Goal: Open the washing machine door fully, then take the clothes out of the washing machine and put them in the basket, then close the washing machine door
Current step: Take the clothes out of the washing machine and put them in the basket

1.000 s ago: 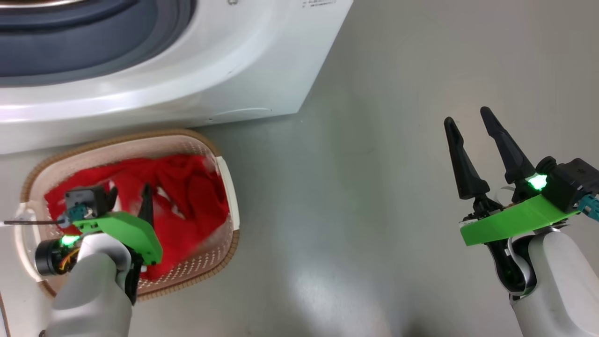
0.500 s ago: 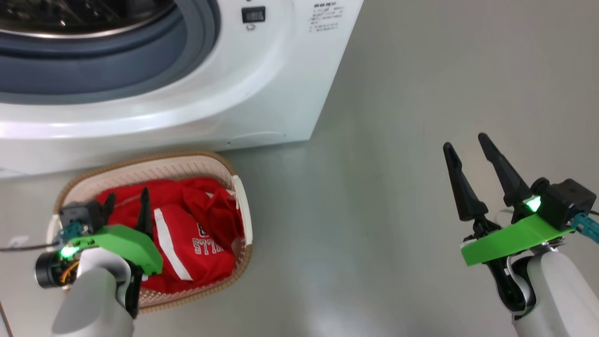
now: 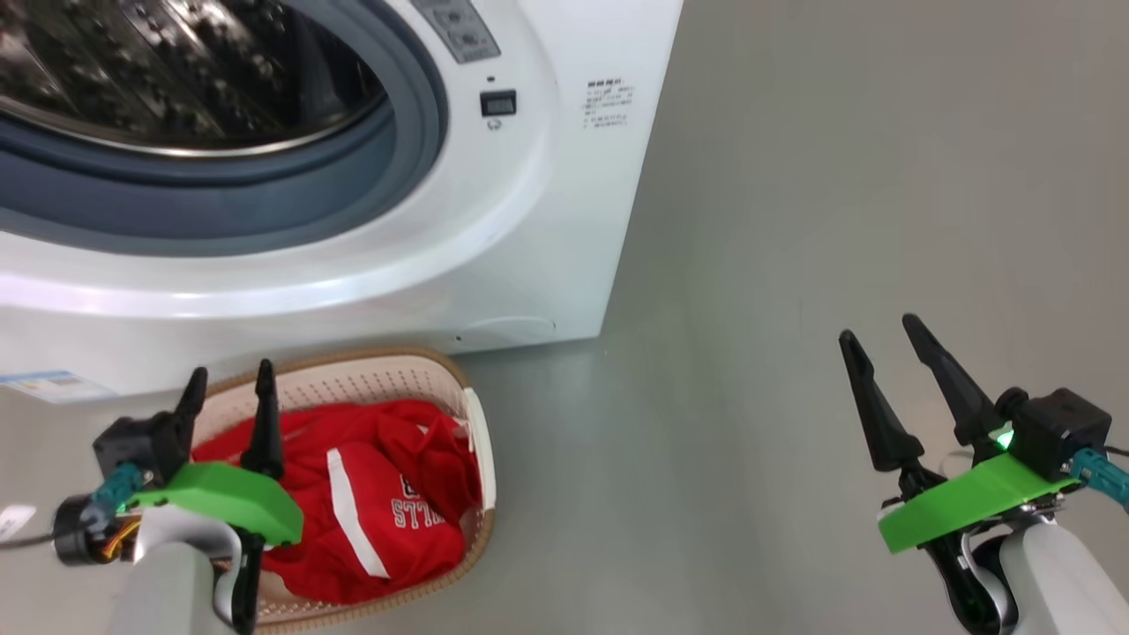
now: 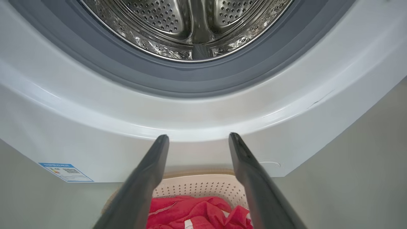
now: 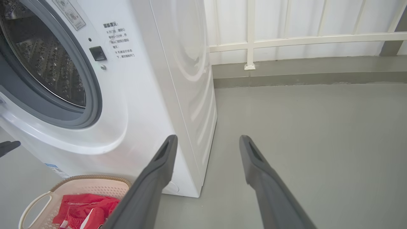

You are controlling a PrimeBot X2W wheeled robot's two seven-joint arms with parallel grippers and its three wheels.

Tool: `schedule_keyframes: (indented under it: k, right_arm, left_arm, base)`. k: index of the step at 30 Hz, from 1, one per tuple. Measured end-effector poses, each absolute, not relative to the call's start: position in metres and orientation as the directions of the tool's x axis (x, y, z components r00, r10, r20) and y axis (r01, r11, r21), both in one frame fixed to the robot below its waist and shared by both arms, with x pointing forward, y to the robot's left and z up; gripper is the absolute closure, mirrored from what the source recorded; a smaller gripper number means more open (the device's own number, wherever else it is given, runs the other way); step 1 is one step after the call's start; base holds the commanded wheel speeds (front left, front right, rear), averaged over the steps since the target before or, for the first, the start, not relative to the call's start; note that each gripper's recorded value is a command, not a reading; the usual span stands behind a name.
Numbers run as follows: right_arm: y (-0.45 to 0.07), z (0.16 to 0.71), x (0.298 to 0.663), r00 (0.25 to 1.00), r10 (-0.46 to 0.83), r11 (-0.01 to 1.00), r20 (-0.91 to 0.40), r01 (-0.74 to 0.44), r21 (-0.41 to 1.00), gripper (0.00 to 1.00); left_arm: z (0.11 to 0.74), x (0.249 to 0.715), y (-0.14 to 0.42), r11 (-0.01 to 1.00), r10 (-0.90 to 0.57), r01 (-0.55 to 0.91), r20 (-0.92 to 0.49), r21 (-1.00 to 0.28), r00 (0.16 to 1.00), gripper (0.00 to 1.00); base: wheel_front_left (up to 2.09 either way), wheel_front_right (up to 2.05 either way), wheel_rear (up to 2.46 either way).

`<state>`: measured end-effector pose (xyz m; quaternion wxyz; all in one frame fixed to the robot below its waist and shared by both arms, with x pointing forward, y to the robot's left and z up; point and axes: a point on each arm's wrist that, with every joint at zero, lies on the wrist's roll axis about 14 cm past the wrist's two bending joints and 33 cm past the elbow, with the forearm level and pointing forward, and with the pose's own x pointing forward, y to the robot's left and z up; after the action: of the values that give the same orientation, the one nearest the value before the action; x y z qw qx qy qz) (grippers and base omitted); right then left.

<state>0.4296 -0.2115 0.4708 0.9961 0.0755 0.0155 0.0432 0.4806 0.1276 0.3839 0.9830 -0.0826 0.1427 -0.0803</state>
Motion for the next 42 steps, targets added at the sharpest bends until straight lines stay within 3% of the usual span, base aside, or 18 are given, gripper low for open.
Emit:
schedule_keyframes:
  k: [14, 26, 42]
  right_arm:
    - [-0.218, 0.483, 0.4, 0.998, 0.07, 0.987, -0.005, -0.068, 0.148, 0.0]
    - [-0.23, 0.487, 0.382, 1.0, 0.031, 0.988, 0.001, -0.031, 0.15, 0.0]
    - [-0.232, 0.486, 0.381, 1.0, 0.023, 0.988, -0.003, -0.023, 0.15, 0.0]
  left_arm:
    - [0.449, 0.445, 0.154, 0.984, -0.119, 0.108, -0.075, -0.141, 0.99, 0.0]
    - [0.456, 0.404, 0.172, 0.99, -0.069, 0.061, -0.057, -0.129, 0.996, 0.0]
    - [0.458, 0.405, 0.168, 0.988, -0.073, 0.066, -0.047, -0.137, 0.996, 0.0]
  base:
    - [0.0, 0.0, 0.0]
    - [0.0, 0.0, 0.0]
    - [0.0, 0.0, 0.0]
